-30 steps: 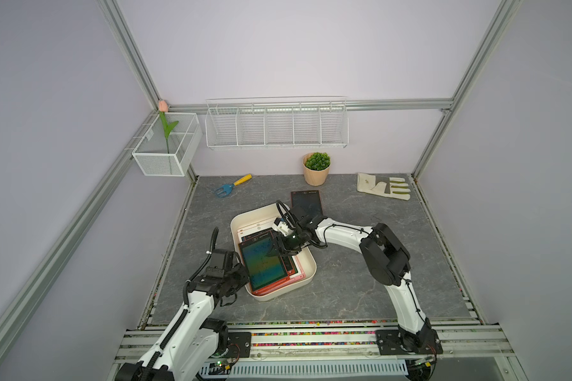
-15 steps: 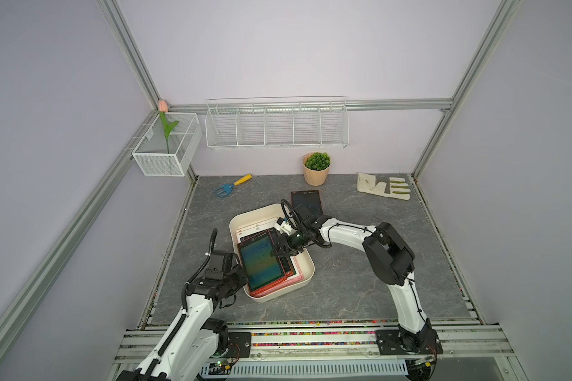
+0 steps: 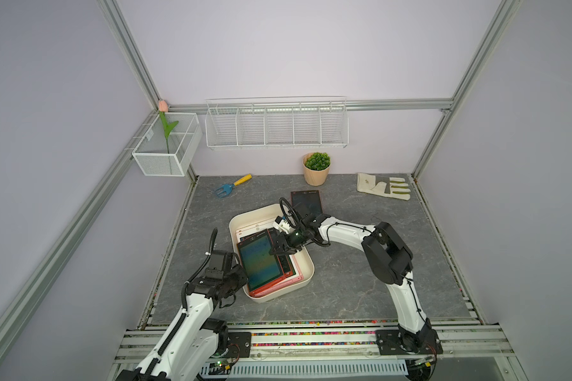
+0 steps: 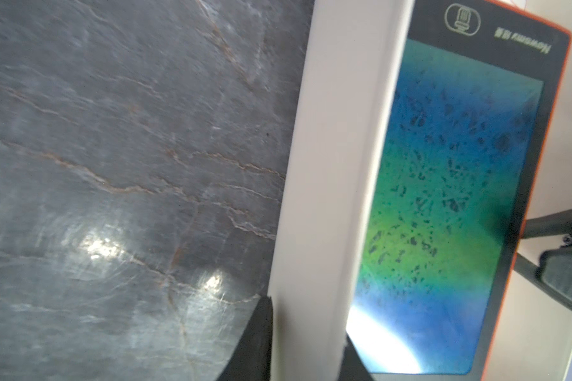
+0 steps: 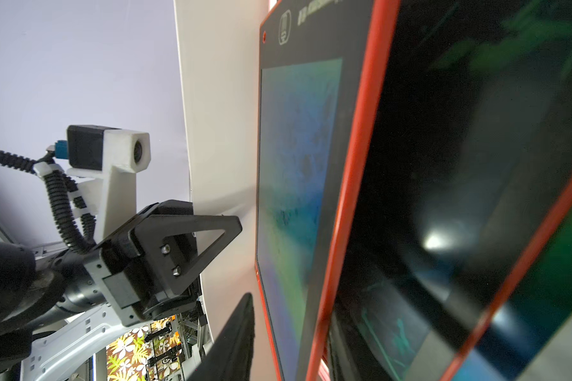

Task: Take out the writing tablet from the storage box
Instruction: Pick up the writing tablet from the storage box.

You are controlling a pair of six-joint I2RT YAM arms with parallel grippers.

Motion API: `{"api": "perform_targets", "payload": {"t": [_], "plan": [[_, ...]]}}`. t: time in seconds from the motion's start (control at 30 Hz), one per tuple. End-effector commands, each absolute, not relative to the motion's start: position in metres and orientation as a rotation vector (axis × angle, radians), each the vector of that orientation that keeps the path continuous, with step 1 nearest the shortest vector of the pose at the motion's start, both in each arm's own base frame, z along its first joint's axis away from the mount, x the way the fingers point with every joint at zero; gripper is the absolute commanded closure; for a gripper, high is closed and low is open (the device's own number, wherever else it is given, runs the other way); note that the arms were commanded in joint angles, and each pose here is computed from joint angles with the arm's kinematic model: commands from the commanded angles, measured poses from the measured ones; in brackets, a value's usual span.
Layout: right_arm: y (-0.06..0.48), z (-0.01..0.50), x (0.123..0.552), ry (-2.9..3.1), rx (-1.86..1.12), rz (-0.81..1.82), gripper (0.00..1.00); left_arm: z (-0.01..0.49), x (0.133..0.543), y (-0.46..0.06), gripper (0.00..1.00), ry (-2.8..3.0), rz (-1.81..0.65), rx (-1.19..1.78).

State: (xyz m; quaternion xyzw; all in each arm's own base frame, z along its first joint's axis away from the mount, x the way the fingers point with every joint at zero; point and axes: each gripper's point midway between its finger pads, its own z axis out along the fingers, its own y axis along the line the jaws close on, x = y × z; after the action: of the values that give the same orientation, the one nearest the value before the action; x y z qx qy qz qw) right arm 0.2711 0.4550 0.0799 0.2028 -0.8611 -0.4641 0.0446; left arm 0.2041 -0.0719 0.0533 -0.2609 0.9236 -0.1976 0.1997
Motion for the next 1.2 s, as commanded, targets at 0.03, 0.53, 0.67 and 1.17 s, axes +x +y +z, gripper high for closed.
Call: {"api": "perform_targets", "payload": {"t": [0.03, 0.53, 0.67, 1.17], "plan": [[0.462, 0.078, 0.266, -2.596, 0.664, -1.419, 0.65, 0.066, 0.208, -0.067, 0.75, 2.558, -0.515, -0.727], [0.469, 0.080, 0.263, -2.574, 0.676, -1.432, 0.78, 0.089, 0.218, -0.063, 0.62, 2.501, -0.501, -0.705], [0.467, 0.080, 0.265, -2.585, 0.668, -1.427, 0.85, 0.102, 0.225, -0.063, 0.59, 2.475, -0.496, -0.689], [0.447, 0.122, 0.288, -2.666, 0.656, -1.503, 0.93, 0.133, 0.242, -0.065, 0.54, 2.411, -0.529, -0.666]]}}
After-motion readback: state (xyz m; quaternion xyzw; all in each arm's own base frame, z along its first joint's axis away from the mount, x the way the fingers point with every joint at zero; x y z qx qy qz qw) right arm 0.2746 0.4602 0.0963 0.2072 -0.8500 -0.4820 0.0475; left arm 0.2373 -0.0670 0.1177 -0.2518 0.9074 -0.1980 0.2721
